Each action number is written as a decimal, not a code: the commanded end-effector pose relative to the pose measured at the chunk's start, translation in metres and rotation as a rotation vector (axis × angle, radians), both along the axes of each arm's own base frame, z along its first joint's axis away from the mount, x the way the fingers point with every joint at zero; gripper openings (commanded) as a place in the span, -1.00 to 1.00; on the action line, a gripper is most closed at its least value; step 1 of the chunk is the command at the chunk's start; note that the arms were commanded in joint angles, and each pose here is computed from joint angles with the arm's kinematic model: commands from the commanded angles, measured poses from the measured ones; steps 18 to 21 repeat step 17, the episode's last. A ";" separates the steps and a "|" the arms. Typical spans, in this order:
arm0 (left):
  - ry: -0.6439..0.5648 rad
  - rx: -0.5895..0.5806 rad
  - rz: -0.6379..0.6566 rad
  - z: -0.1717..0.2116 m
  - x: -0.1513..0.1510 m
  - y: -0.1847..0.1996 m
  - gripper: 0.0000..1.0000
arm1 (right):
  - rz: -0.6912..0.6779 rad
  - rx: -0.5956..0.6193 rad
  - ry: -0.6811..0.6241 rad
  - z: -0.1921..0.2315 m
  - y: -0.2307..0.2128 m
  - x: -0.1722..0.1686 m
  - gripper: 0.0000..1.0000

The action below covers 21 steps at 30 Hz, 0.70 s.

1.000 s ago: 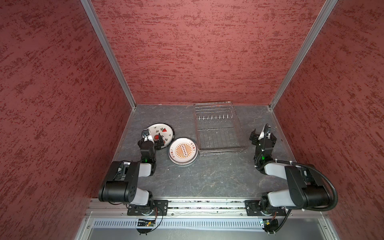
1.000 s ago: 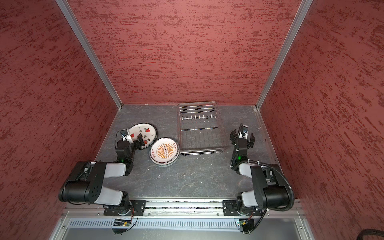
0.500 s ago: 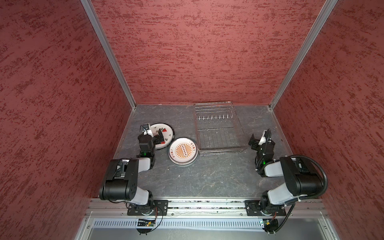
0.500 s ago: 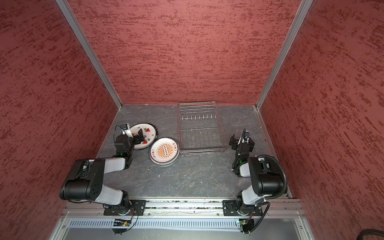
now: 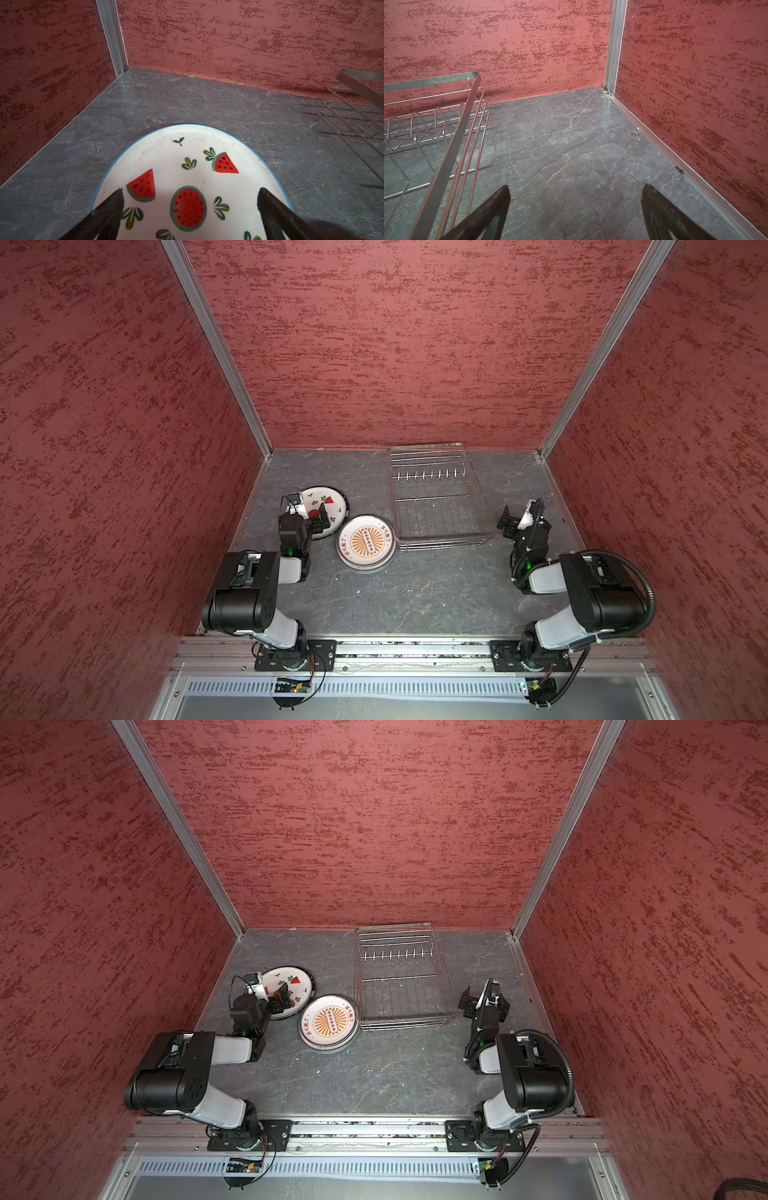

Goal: Unload the plates from the dish rack

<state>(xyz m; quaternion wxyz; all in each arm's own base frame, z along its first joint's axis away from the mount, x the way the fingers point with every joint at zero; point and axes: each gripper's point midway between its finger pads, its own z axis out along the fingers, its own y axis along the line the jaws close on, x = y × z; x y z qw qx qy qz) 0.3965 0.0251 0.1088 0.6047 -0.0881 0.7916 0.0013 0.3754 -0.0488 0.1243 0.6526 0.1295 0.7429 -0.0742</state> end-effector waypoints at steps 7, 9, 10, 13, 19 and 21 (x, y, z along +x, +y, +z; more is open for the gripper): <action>-0.026 0.008 -0.009 0.007 0.002 -0.001 0.99 | 0.009 0.001 -0.052 0.014 0.000 0.005 0.98; -0.029 0.007 -0.008 0.007 0.002 -0.001 0.99 | 0.009 0.000 -0.052 0.014 0.000 0.005 0.98; -0.027 0.007 -0.008 0.007 0.002 -0.001 0.99 | 0.009 0.000 -0.051 0.014 0.000 0.005 0.98; -0.027 0.007 -0.008 0.007 0.002 -0.001 0.99 | 0.014 0.005 -0.044 0.012 0.001 0.006 0.98; -0.028 0.009 -0.009 0.007 0.002 -0.001 0.99 | 0.023 0.014 -0.042 0.012 0.000 0.007 0.98; -0.028 0.009 -0.009 0.007 0.002 -0.001 0.99 | 0.023 0.014 -0.042 0.012 0.000 0.007 0.98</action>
